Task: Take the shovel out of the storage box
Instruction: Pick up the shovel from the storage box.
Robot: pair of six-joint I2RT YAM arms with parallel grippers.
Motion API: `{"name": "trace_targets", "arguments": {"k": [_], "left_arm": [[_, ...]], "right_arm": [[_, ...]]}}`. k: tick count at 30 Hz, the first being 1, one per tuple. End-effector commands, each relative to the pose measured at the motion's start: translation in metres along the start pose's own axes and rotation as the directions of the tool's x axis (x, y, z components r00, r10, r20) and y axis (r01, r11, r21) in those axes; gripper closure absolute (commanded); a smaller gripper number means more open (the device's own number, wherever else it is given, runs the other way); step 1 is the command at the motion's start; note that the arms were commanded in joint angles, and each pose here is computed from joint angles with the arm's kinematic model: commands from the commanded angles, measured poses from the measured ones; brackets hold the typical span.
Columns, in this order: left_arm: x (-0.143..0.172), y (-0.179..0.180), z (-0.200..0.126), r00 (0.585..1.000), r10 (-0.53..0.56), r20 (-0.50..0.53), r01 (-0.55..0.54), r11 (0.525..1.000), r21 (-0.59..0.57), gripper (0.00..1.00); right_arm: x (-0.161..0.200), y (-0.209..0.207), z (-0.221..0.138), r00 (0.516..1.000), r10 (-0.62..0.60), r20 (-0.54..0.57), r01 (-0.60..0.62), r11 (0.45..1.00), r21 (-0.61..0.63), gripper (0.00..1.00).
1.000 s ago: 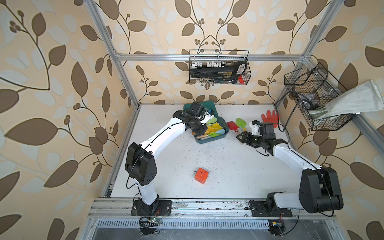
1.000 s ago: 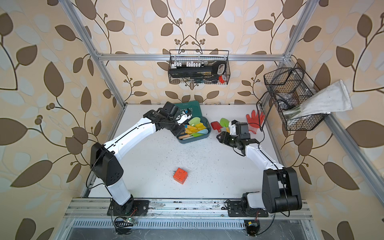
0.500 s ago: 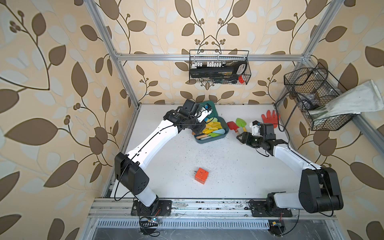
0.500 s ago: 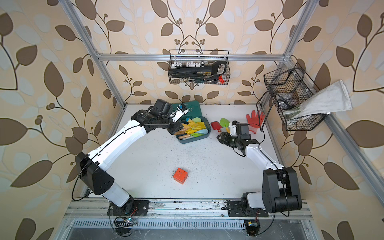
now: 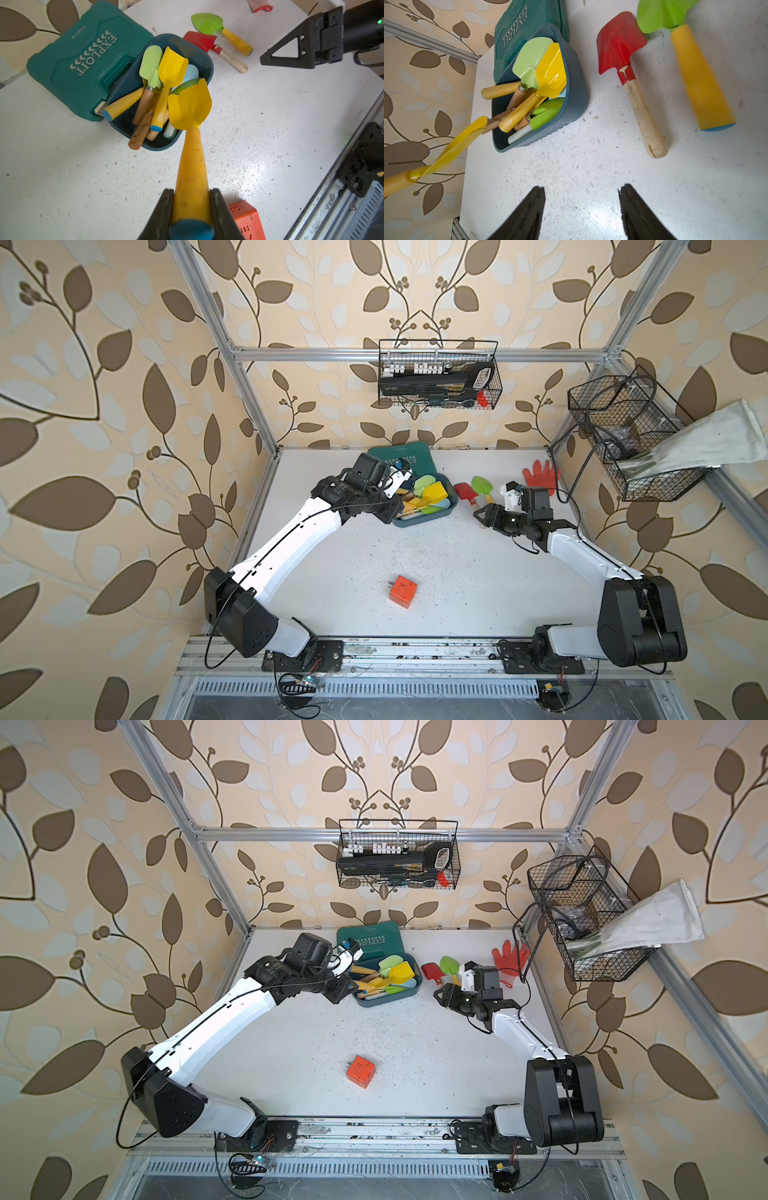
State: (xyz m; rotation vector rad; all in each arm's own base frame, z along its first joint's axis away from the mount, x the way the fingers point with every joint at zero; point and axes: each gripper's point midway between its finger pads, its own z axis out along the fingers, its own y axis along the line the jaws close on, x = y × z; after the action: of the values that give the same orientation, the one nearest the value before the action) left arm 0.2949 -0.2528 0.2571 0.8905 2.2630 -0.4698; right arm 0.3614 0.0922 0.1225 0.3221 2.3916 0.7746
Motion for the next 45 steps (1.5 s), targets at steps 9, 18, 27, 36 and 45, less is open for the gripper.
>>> {"name": "trace_targets", "arguments": {"k": [9,18,27,36,45], "left_arm": [[-0.018,0.003,-0.013,0.899,-0.108,0.424,0.121,0.993,-0.004,1.0],[-0.01,-0.012,-0.005,0.81,-0.055,0.584,0.023,0.998,0.062,1.0],[-0.016,-0.042,-0.019,0.758,-0.051,0.65,-0.056,0.988,0.142,1.0],[-0.015,-0.061,-0.025,0.736,-0.012,0.677,-0.125,0.98,0.153,1.0],[-0.015,-0.07,-0.026,0.733,-0.006,0.681,-0.15,0.974,0.169,1.0]], "right_arm": [[0.001,0.033,-0.018,0.999,0.024,0.022,-0.02,0.986,-0.167,0.35],[0.004,0.077,-0.051,0.986,0.165,0.036,-0.144,0.934,-0.326,0.35],[0.044,0.136,-0.06,0.983,0.182,-0.022,-0.177,0.91,-0.374,0.32],[0.048,0.16,-0.068,0.939,0.341,-0.043,-0.324,0.838,-0.44,0.29],[0.051,0.183,-0.071,0.904,0.428,-0.009,-0.376,0.783,-0.495,0.42]]}}
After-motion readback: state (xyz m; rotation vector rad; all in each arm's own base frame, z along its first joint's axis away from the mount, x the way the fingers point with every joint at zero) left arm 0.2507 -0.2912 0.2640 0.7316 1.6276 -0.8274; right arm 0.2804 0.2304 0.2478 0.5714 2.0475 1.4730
